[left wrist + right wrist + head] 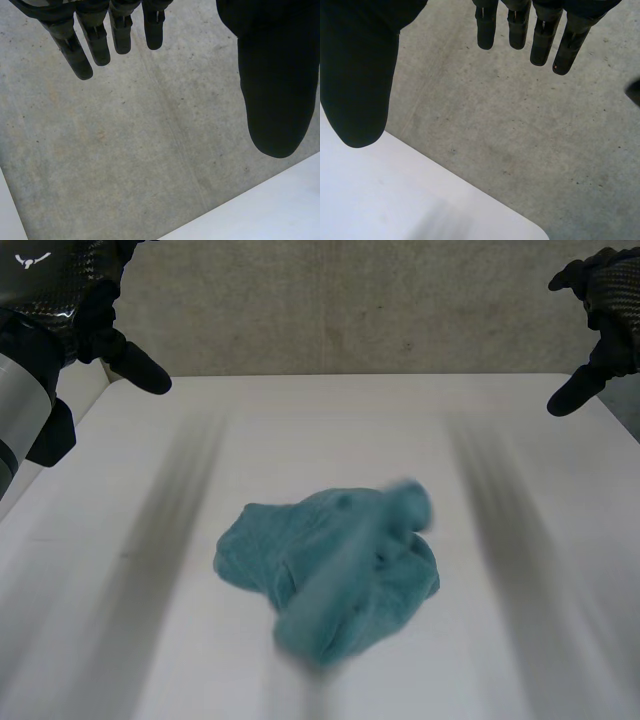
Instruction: Fold the laundry
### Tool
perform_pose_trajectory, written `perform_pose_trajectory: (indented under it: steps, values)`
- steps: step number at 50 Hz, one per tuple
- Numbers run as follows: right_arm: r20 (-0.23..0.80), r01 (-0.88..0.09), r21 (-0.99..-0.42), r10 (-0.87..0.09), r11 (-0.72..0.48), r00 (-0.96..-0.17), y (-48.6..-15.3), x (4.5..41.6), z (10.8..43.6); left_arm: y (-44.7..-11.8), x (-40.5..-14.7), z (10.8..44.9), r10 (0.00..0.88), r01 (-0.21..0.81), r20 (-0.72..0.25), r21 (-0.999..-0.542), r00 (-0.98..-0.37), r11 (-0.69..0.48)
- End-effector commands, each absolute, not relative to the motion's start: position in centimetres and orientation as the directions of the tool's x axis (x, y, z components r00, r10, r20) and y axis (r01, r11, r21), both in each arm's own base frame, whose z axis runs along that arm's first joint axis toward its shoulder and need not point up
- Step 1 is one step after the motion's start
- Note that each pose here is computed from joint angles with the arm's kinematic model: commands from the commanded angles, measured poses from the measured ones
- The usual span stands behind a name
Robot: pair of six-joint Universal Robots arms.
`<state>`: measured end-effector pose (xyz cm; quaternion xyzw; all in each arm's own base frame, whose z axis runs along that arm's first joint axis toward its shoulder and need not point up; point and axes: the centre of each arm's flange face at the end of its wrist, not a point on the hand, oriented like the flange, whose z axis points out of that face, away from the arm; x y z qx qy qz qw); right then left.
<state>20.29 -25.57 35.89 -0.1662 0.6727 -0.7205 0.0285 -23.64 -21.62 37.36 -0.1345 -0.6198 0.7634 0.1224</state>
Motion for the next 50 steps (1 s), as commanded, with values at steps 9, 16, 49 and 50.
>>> perform_pose_trajectory:
  steps: [9, 16, 49, 50]
  values:
    - [0.207, -0.195, -0.978, -0.383, -0.071, -0.9, -25.3, 21.4, 34.6, -21.9, -24.3, 35.3, 0.381, 0.016, -0.073, -0.989, -0.922, -0.15]
    - [0.289, -0.312, -0.95, -0.429, -0.019, -0.856, -25.1, 21.6, 32.1, -22.5, -26.0, 32.0, 0.468, 0.062, -0.075, -0.997, -0.881, -0.045]
    - [0.355, -0.579, -0.814, -0.82, -0.035, -0.45, -22.3, 23.0, 17.8, -11.6, -27.7, 17.7, 0.475, 0.15, 0.15, -0.831, -0.867, 0.536]
    - [0.361, -0.579, -0.815, -0.815, -0.04, -0.453, -22.5, 23.1, 17.5, -11.7, -27.8, 17.3, 0.475, 0.157, 0.146, -0.826, -0.868, 0.541]
